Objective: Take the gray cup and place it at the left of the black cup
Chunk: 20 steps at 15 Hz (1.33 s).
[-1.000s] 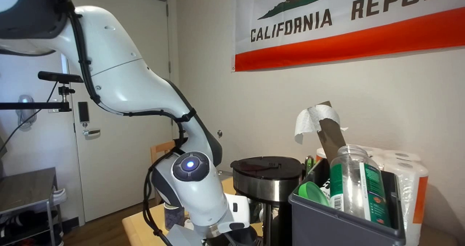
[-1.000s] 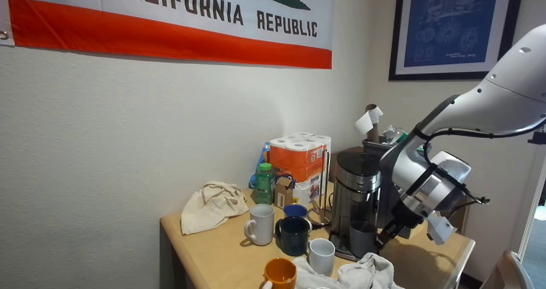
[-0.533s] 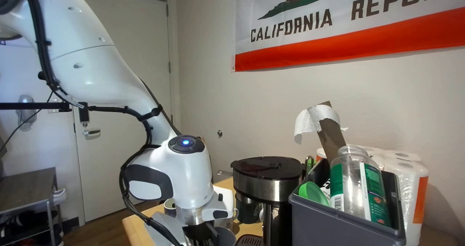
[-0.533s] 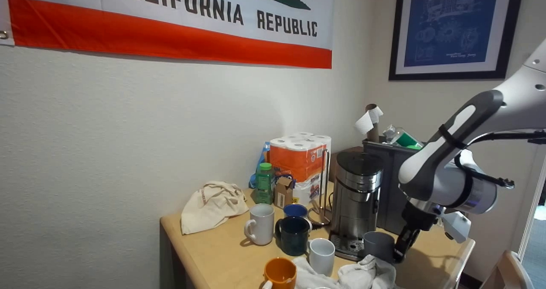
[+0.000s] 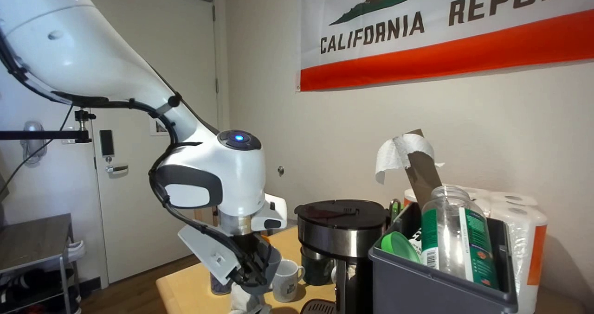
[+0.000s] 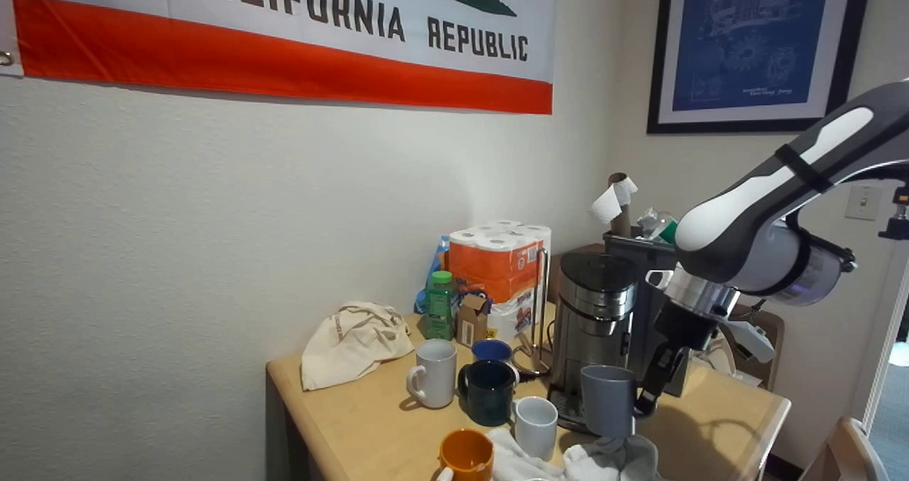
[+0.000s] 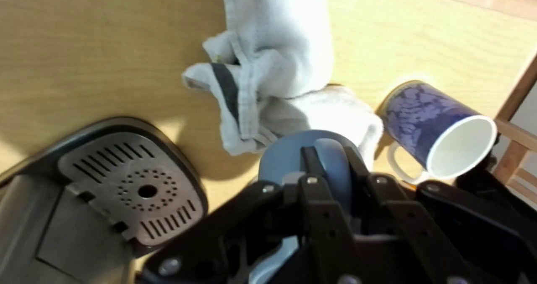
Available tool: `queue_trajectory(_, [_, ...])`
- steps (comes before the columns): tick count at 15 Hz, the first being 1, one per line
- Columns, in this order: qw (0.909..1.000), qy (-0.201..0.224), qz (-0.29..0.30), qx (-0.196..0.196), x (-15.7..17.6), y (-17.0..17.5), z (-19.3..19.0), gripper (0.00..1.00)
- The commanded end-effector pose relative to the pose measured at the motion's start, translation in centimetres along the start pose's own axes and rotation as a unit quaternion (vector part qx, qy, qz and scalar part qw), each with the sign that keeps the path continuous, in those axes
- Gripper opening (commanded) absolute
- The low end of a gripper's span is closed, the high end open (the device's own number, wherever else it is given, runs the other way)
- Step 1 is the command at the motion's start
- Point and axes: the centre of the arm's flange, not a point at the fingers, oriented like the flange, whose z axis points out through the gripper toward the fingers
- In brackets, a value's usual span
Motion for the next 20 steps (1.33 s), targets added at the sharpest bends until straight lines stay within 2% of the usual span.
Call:
queue_trajectory(1, [0.9981, 0.014, -0.029, 0.053, 1.9, -3.4, -0.7, 0.07])
queue_trajectory(4, [0.9941, 0.018, -0.063, 0.087, 3.8, -6.7, 1.1, 0.07])
queue_trajectory(11, [0.9841, 0.034, -0.141, 0.103, 8.2, -12.2, 4.2, 0.07])
queue_trajectory(20, [0.9709, 0.083, -0.192, 0.116, 14.4, -15.4, 8.1, 0.07])
